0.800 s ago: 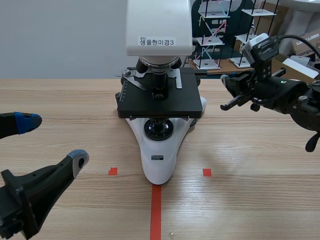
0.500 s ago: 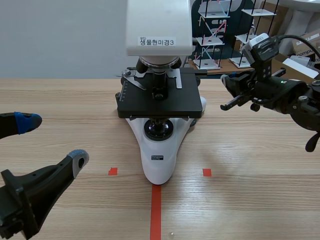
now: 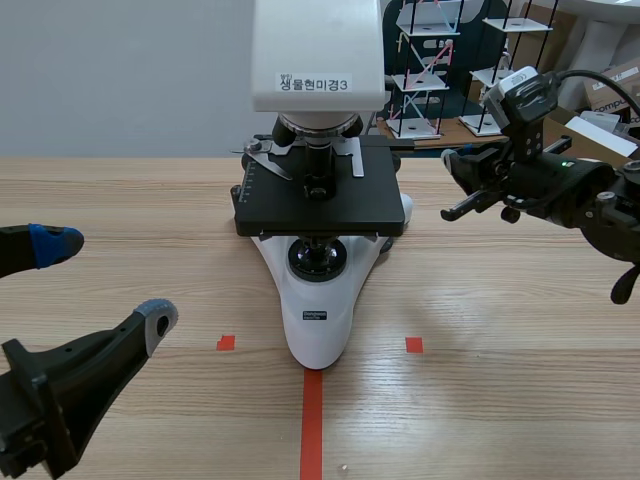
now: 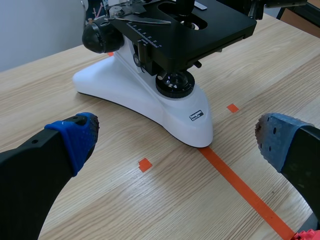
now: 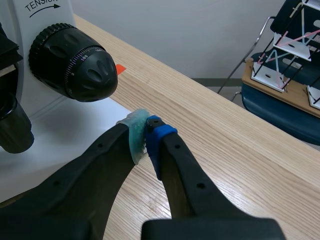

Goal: Return to the home posture

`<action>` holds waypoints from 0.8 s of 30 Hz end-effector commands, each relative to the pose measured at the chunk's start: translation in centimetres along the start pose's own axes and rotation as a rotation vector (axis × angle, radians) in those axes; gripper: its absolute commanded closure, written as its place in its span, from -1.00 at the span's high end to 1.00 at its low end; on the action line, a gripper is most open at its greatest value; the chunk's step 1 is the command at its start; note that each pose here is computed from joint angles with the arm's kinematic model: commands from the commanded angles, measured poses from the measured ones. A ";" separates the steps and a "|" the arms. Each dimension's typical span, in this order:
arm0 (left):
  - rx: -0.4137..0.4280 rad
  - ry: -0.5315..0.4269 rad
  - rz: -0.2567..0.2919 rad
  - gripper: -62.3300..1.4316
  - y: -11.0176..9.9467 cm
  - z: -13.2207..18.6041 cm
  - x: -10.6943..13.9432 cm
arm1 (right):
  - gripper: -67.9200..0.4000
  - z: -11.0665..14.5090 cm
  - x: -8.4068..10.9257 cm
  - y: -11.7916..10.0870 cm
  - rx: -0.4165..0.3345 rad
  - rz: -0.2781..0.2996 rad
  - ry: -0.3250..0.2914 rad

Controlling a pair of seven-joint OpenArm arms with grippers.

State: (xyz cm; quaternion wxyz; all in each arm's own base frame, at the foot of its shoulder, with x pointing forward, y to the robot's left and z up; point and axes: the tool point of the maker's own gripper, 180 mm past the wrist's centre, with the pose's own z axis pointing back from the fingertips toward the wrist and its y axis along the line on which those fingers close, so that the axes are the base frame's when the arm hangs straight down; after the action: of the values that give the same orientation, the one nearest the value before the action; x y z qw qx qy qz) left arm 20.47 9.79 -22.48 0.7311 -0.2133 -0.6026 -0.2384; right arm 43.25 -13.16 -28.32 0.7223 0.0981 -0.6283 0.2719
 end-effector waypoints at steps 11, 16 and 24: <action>-0.003 -0.033 0.002 1.00 -0.1 -0.1 0.9 | 0.30 2.9 1.5 -0.8 -0.085 0.020 -0.071; -0.003 -0.033 0.002 1.00 -0.1 -0.1 0.9 | 0.72 6.3 2.5 -1.1 -0.164 0.028 -0.113; -0.003 -0.033 0.002 1.00 -0.1 -0.1 0.9 | 1.00 12.2 3.5 1.2 -0.186 0.017 -0.131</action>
State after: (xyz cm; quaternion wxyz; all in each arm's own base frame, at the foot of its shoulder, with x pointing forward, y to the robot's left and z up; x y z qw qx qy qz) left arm 20.48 9.79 -22.47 0.7309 -0.2134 -0.6029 -0.2382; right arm 32.39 -16.98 -23.51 0.6912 0.0452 -0.6903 0.2091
